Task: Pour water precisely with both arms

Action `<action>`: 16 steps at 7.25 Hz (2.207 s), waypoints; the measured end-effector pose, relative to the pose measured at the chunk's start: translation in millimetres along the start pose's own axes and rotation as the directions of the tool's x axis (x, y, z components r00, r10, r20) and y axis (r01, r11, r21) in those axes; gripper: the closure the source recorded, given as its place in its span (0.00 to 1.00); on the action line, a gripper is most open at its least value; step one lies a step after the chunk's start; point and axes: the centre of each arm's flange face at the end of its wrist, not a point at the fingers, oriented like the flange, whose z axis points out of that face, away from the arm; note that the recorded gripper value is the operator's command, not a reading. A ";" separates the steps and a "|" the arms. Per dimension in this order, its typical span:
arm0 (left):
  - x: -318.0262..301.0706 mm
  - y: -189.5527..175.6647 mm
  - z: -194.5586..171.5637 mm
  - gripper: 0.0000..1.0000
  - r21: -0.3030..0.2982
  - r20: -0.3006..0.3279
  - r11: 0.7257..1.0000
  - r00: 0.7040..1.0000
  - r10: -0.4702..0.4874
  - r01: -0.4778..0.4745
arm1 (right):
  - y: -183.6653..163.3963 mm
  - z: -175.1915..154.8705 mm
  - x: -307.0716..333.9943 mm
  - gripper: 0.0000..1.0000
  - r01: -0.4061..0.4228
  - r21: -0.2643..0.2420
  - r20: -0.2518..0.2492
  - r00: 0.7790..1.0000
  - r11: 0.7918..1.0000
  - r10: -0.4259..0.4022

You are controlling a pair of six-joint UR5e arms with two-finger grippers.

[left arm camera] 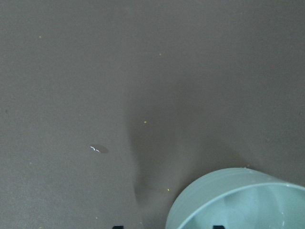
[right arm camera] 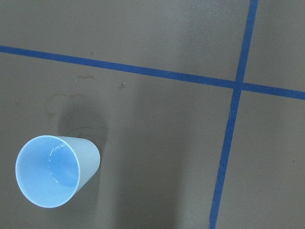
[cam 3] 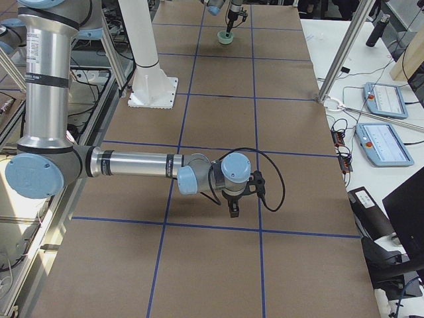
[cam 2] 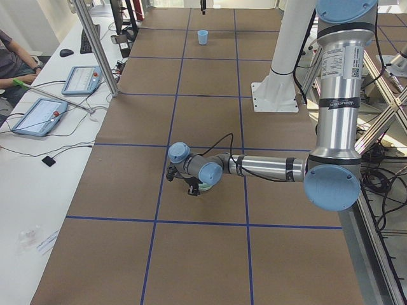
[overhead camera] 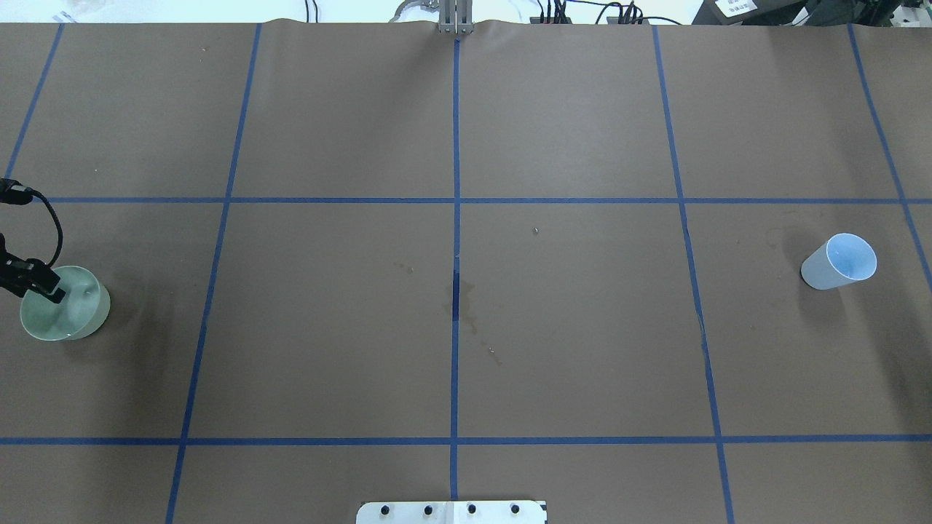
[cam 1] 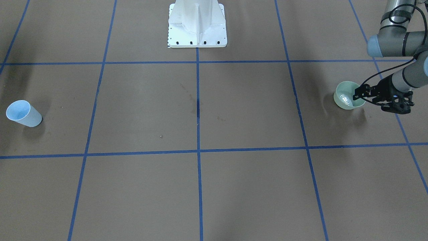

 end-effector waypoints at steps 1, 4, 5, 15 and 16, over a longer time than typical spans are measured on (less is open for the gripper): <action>7.3 -6.2 -1.6 1.00 0.001 -0.005 1.000 1.000 0.006 -0.006 | -0.4 -0.1 -0.1 0.01 0.002 0.001 -0.001 1.000 1.000 -0.002; 62.2 -40.5 -30.4 1.00 0.007 -0.089 1.000 0.996 0.016 -0.015 | -0.9 -0.6 -0.8 0.00 0.008 0.002 -0.001 1.000 1.000 -0.008; 101.1 -57.7 -54.8 1.00 0.025 -0.118 0.999 0.993 -0.026 0.029 | -1.0 -1.0 -1.2 0.00 0.012 0.003 -0.001 1.000 1.000 -0.012; 563.2 -96.8 4.8 1.00 0.032 -0.154 0.977 0.967 -0.203 0.210 | 0.4 -2.9 -5.0 0.00 0.049 0.025 -0.008 0.999 0.998 -0.049; 564.1 -99.9 8.9 1.00 0.030 -0.147 0.976 0.967 -0.208 0.214 | 0.4 -2.6 -5.3 0.00 0.046 0.025 -0.006 0.999 0.999 -0.046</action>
